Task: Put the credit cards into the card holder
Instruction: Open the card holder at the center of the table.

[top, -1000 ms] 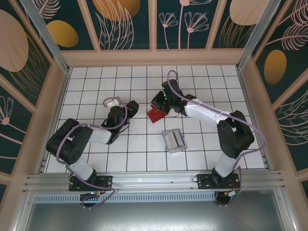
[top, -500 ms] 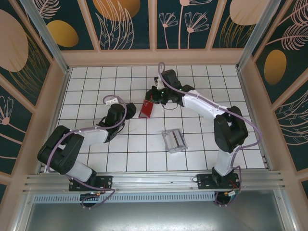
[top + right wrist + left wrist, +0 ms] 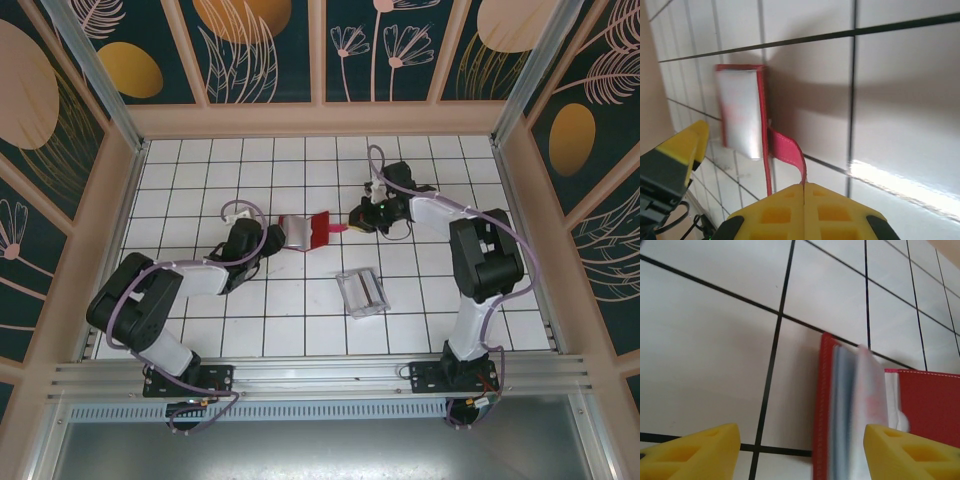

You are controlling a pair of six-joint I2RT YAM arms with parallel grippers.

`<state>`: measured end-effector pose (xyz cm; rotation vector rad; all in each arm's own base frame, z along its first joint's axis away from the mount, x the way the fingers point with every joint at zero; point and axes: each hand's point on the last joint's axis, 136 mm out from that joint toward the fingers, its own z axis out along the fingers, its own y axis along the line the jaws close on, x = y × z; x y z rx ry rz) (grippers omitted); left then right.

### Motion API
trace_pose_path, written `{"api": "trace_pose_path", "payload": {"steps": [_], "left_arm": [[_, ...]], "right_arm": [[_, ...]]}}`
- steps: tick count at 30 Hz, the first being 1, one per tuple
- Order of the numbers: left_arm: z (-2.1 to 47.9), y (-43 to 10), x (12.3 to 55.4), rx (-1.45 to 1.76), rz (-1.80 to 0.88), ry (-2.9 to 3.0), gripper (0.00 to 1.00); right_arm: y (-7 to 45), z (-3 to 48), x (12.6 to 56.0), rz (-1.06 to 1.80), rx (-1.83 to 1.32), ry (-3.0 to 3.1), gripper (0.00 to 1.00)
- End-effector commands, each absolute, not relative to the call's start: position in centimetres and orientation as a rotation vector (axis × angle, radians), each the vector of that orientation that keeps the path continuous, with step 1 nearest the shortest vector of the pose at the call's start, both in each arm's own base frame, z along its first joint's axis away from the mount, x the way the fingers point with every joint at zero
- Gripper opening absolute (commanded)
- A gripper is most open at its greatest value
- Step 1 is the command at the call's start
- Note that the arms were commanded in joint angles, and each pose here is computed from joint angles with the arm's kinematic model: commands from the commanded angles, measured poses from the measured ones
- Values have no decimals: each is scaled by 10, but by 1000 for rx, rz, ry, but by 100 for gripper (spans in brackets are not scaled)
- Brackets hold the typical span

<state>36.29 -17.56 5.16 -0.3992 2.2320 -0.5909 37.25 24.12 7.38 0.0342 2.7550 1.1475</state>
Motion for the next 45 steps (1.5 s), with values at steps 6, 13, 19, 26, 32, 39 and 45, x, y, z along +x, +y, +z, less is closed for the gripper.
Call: {"api": "trace_pose_path", "payload": {"steps": [6,13,19,26,32,39,45], "left_arm": [[67,-193,384,-172,-528,2261,66],[76,-198,391,-20,-456,2276,57],[61,-198,389,-4,-446,2362,45],[51,-187,381,-228,-711,2388,35],[51,-194,376,-194,-819,2390,31],[46,-214,377,-197,-1018,2392,32],[44,-221,379,-181,-1057,2403,15]], "right_arm": [[225,44,375,984,40,2832,0],[219,38,384,891,37,2837,0],[221,31,386,906,35,2839,0],[220,22,384,898,29,2850,0],[220,22,384,900,19,2850,0],[221,24,385,911,20,2845,0],[224,27,386,927,23,2838,0]]}}
